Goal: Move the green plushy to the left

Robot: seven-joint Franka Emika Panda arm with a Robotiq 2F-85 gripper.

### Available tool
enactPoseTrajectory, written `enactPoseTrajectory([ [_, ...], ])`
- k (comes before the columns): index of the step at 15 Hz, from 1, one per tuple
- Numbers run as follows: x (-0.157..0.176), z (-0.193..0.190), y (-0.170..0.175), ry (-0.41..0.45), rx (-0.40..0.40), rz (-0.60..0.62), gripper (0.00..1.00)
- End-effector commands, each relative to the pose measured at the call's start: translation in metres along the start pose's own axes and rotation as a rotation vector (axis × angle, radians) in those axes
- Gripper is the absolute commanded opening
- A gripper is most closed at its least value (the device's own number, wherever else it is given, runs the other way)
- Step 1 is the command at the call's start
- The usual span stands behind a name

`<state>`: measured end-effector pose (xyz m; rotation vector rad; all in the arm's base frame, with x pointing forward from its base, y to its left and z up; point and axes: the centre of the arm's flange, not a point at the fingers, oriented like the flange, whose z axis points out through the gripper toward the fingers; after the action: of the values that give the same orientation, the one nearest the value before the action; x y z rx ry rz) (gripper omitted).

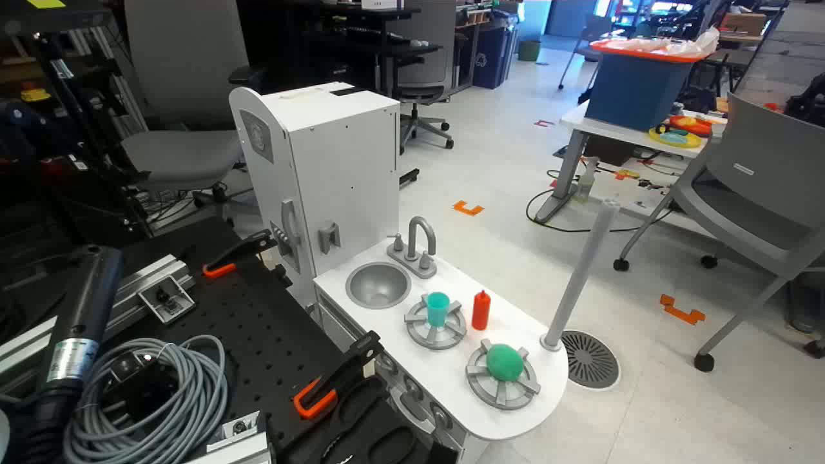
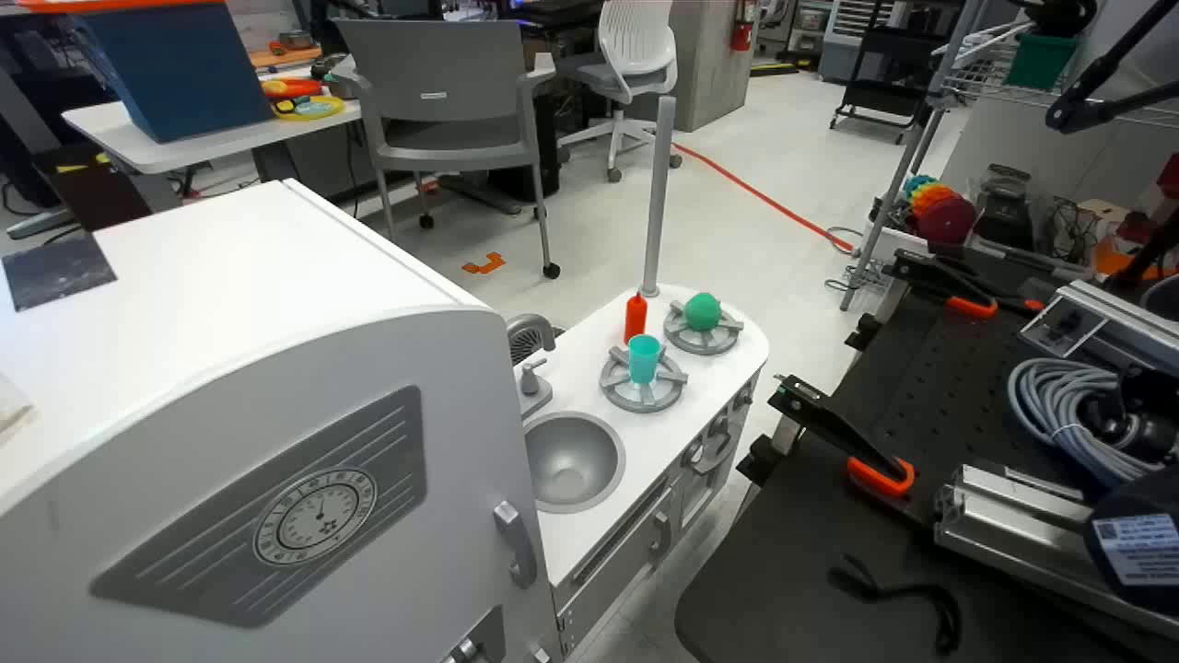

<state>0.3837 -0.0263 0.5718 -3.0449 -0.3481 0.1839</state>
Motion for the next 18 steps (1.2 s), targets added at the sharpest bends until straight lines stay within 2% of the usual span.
enactPoseTrajectory([
  [1, 0.0, -0.001, 0.0, 0.001, 0.0, 0.0, 1.0],
  [7, 0.0, -0.001, 0.0, 0.003, -0.001, 0.0, 1.0],
  [10, 0.026, 0.013, 0.013, 0.006, -0.015, 0.015, 1.0],
  [15, 0.111, 0.09, 0.065, 0.016, -0.045, 0.098, 1.0],
  [18, 0.15, 0.161, 0.098, -0.022, -0.03, 0.182, 1.0],
])
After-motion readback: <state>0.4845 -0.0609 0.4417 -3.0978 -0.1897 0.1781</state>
